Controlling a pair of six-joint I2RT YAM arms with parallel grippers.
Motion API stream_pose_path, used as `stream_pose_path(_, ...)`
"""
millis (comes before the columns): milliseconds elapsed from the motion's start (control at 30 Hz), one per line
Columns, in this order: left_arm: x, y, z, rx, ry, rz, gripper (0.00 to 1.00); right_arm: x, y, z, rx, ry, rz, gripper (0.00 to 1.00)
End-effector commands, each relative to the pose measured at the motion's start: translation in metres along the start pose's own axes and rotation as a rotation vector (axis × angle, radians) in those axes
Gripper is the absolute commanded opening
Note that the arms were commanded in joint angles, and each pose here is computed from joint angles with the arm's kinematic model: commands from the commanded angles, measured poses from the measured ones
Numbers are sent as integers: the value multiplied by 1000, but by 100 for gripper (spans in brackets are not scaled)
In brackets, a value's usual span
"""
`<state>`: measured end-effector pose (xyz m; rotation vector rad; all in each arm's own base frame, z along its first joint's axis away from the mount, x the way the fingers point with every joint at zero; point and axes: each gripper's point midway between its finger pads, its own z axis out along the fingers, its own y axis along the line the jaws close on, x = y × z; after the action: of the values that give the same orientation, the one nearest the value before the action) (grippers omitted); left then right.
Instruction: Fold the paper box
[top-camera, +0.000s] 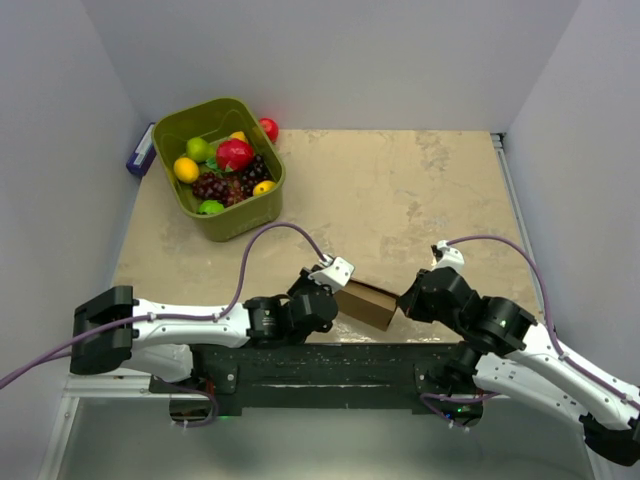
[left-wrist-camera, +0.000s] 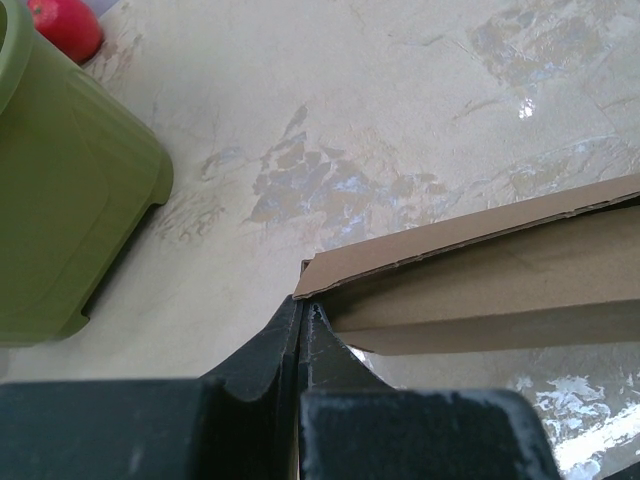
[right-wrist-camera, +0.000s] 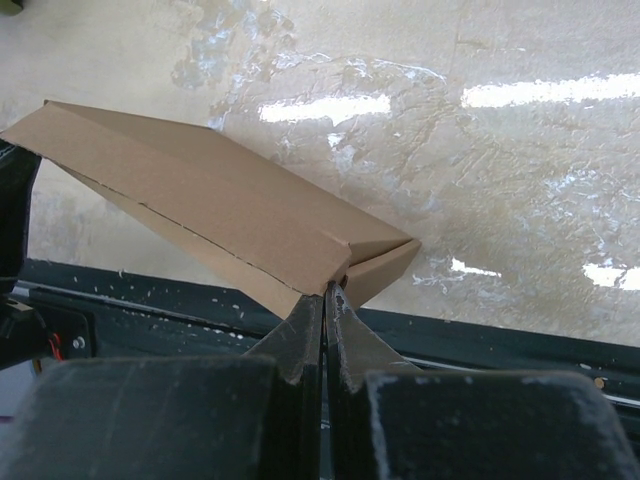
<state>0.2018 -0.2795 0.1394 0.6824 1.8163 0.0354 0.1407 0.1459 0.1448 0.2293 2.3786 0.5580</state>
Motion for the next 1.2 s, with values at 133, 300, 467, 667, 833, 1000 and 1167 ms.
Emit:
stream_pose_path(133,29,-34,-5,151,121,24,0,25,-17,10,70,104,-74,0)
stream_pose_path(300,20,-38,-7,161,128,-12,0,22,-15,13,70,82,-72,0)
stream_pose_path(467,10,-36,-10,159,122,-40,3,16,-11,14,71,59,-72,0)
stream_pose_path(667,-6,-29,-17,166,88,-90,20,7,-7,12,71,34,-82,0)
stream_pose_path(833,-17,-24,-23,179,60,-131,32,3,-3,13,70,24,-94,0)
stream_pose_path(1000,-21,-20,-28,190,49,-162,40,-2,2,14,65,10,-104,0)
stream_pose_path(1167,-19,-20,-33,218,52,-201,44,-5,4,14,66,5,-114,0)
